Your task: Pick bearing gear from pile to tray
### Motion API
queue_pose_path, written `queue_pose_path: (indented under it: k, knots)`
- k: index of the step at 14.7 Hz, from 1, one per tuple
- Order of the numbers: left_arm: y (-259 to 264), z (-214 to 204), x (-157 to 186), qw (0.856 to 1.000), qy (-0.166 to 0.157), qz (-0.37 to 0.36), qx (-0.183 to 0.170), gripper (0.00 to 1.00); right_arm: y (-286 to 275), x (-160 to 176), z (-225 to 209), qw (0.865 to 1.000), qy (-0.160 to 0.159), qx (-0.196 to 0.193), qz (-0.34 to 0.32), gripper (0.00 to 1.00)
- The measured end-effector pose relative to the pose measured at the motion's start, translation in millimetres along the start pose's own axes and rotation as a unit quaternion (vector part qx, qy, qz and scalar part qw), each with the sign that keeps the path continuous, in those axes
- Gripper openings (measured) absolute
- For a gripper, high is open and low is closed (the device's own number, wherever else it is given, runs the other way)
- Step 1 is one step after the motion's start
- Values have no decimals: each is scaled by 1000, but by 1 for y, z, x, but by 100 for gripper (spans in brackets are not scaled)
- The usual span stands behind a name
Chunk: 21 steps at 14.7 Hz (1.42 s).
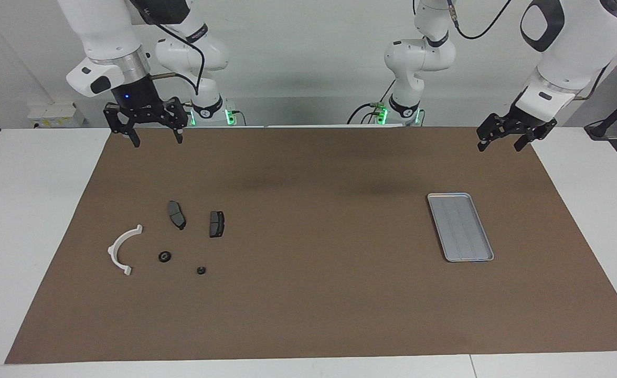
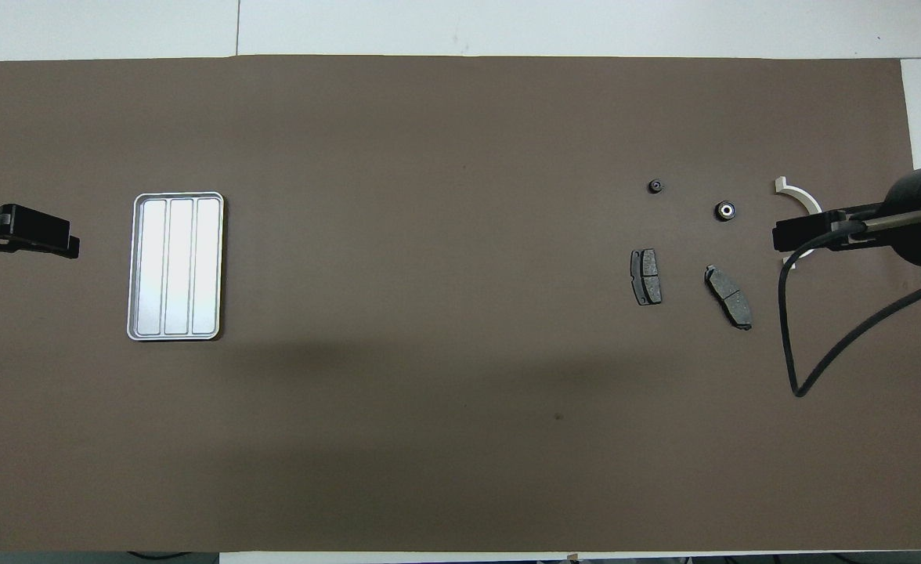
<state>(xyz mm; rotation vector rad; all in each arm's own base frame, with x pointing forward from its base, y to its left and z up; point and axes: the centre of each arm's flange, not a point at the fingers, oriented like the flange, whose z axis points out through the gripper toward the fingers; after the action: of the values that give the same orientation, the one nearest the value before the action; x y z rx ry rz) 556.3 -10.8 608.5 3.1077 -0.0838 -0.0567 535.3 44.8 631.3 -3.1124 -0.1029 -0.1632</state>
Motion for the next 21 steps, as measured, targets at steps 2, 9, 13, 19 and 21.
queue_pose_path:
  k: [2, 9, 13, 19, 21]
  knots:
    - [0, 0, 0, 1000, 0, 0, 0, 100, -1, 0, 0, 1000, 0, 0, -1, 100]
    - [0, 0, 0, 1000, 0, 0, 0, 100, 0, -2, 2, 1000, -8, 0, 0, 100]
    - [0, 0, 0, 1000, 0, 0, 0, 100, -1, -2, 3, 1000, -8, 0, 0, 100]
    - [0, 0, 0, 1000, 0, 0, 0, 100, 0, -2, 3, 1000, -9, 0, -1, 100]
    - [0, 0, 0, 1000, 0, 0, 0, 100, 1, -2, 3, 1000, -9, 0, 0, 100]
